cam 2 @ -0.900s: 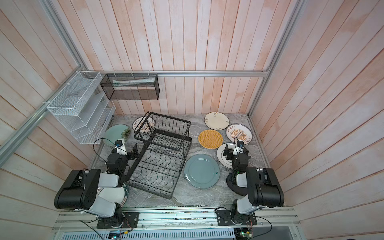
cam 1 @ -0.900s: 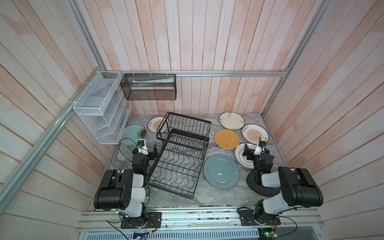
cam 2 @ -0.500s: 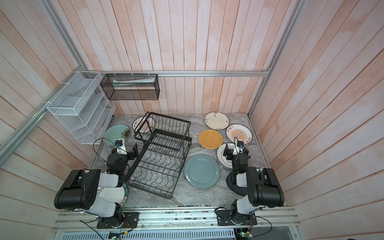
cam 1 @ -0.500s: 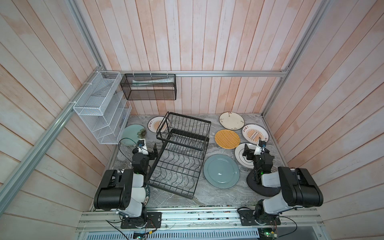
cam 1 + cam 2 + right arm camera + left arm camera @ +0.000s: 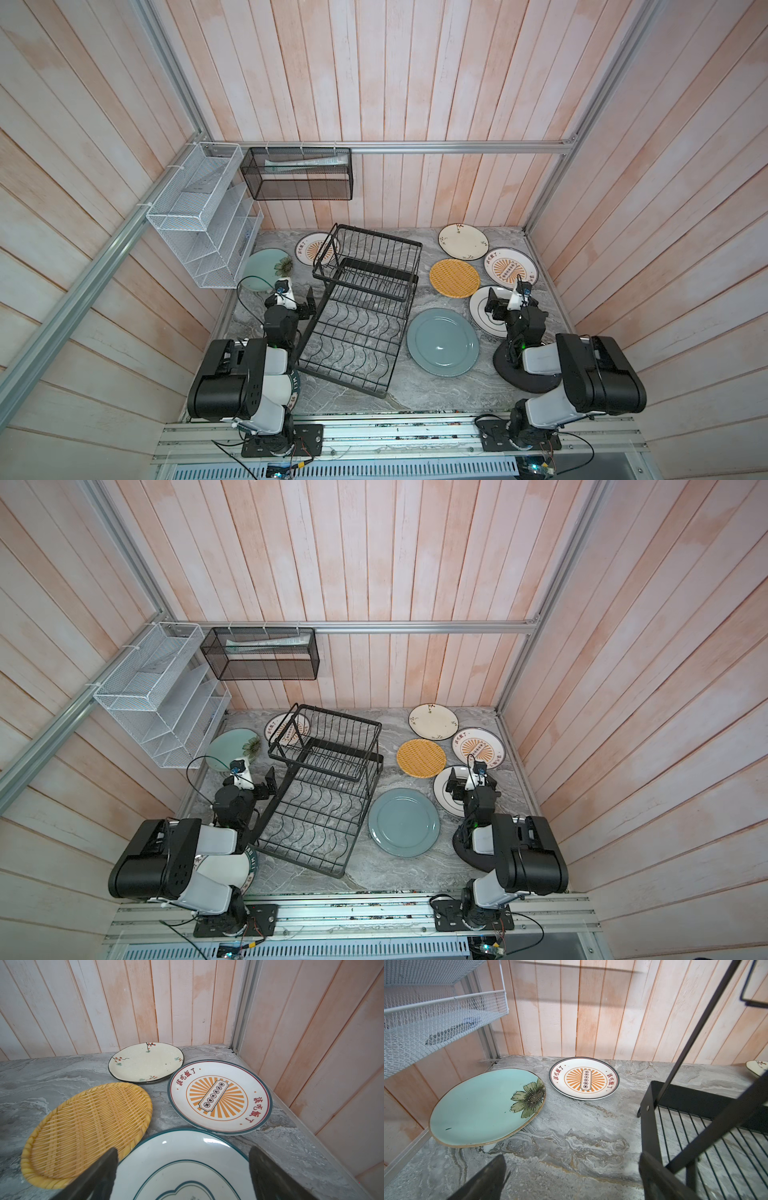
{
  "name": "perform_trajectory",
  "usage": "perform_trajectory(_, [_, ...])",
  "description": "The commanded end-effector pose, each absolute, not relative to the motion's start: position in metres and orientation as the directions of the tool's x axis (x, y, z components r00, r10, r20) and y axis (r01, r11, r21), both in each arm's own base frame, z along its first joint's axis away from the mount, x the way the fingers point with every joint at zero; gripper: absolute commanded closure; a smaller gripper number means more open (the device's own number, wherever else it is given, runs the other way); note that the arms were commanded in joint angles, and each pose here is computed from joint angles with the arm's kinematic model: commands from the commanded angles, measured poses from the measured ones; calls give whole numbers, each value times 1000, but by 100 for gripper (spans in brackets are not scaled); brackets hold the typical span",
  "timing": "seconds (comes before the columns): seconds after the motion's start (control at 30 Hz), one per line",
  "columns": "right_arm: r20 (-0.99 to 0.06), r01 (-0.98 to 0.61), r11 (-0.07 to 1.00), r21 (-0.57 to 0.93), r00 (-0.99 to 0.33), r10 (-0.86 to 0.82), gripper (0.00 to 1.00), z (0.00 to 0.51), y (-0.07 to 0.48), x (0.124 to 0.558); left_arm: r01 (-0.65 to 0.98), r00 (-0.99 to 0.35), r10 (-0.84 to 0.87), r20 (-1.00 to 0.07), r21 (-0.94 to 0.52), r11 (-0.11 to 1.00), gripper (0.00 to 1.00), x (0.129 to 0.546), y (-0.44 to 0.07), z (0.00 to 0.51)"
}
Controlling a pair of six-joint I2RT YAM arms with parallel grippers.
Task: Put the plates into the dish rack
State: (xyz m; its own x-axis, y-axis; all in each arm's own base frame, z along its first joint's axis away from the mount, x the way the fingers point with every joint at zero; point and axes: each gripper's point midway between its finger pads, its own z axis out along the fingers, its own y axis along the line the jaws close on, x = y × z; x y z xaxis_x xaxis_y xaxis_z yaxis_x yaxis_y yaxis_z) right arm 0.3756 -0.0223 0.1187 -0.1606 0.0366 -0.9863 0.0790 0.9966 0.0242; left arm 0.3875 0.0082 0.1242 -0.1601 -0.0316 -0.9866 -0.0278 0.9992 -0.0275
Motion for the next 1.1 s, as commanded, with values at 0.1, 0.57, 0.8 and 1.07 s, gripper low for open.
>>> perform_trajectory(0.1, [-988, 85, 996, 30, -146, 42, 2, 124, -23, 378, -22, -146, -48, -988, -46, 999, 0, 389, 13, 128])
perform_trajectory(0.57, [-769, 216, 754, 620, -21, 639, 2, 240, -37, 355, -313, -302, -497, -813, -408, 857, 0, 355, 27, 198])
perform_trajectory(0.8, [-682, -78, 702, 708, -333, 651, 2, 224, 67, 332, -18, -554, -422, -718, -496, 868, 0, 312, -56, 186])
perform_trajectory(1.07, [-672, -245, 711, 659, -615, 411, 9, 161, 192, 307, 31, -654, -332, -679, -463, 886, 3, 307, -85, 151])
